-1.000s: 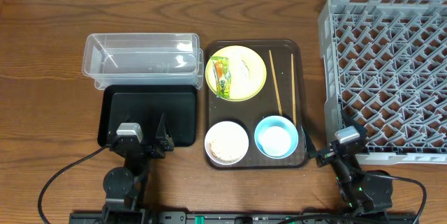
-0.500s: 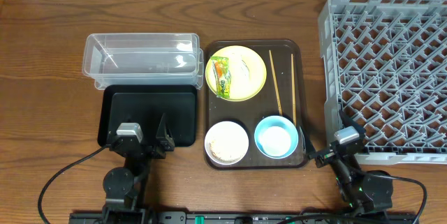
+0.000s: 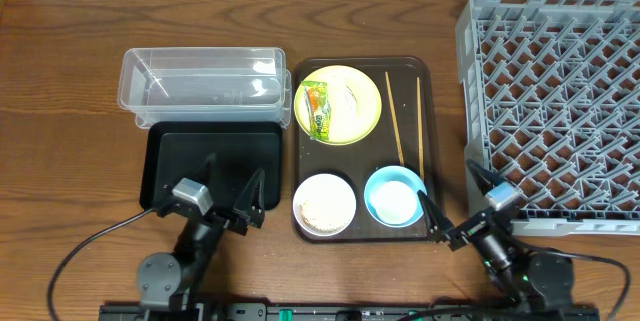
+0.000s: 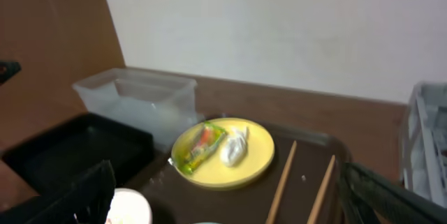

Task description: Sort waste into correct bins and load items into the dishwasher rack

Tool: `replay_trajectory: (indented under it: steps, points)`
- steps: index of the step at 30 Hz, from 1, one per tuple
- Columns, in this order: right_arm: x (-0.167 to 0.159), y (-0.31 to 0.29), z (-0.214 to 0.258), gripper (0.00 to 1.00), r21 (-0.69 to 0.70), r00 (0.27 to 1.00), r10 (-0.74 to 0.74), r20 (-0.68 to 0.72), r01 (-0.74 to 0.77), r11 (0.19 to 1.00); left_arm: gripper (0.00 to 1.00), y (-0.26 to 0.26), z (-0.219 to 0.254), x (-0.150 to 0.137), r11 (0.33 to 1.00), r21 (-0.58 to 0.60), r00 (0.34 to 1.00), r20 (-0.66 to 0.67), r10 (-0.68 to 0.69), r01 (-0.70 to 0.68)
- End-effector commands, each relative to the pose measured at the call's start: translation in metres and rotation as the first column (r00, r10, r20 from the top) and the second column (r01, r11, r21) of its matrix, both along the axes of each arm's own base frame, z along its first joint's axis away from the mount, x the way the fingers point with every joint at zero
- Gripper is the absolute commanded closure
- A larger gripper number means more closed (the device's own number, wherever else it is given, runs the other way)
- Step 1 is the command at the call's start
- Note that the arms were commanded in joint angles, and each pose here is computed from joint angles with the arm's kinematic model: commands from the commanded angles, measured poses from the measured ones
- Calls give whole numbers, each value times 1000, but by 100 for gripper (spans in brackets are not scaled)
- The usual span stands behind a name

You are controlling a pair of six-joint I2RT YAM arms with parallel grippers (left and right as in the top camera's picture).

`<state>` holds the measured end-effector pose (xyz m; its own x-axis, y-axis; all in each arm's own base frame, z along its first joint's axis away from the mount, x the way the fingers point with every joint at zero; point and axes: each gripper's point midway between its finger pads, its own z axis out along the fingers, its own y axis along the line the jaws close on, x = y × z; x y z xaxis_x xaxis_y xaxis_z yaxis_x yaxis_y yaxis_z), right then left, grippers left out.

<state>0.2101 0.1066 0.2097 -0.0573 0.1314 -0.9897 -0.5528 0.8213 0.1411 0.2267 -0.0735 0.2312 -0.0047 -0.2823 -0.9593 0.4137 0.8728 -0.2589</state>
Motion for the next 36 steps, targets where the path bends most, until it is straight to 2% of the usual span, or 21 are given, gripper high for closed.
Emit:
replay_trajectory:
  steps: [1, 4, 9, 16, 19, 22, 26, 29, 33, 36]
  points:
    - [-12, 0, 52, 1, 21, 998, 16, 56, -17, 1000, 5, -4, 61, -14, 999, -7, 996, 80, -32, 32]
    - [-13, 0, 74, 1, -20, 1000, 15, 14, -15, 1000, 6, -5, 87, -14, 999, -4, 999, 9, -41, 41]
    - [-3, 1, 95, 1, -108, 979, 11, -203, -34, 994, 5, -7, 105, 0, 999, 4, 972, -229, -43, 45]
    - [20, -3, 104, 1, -189, 863, -54, -502, -48, 981, 6, -8, 85, 17, 996, 56, 832, -554, -31, 74]
    - [23, 1, 98, 1, -173, 815, -38, -579, -76, 982, 6, -10, 71, 20, 996, 42, 788, -614, -40, 82]
    - [20, 14, 89, 1, -123, 768, 37, -639, -149, 981, 6, -23, 65, 18, 991, -63, 732, -669, -128, 115]
    - [22, 18, 84, 1, -96, 741, 59, -669, -165, 982, 5, -35, 67, 14, 977, -121, 710, -673, -210, 175]
    - [23, 18, 84, 1, -91, 738, 58, -672, -160, 983, 7, -37, 68, 15, 976, -158, 697, -683, -220, 153]
    - [25, 18, 87, 1, -78, 743, 58, -667, -147, 986, 8, -63, 64, 5, 944, -204, 632, -704, -325, 258]
    - [29, 19, 91, 1, -47, 741, 57, -669, -118, 992, 8, -85, 47, 0, 929, -172, 570, -748, -340, 329]
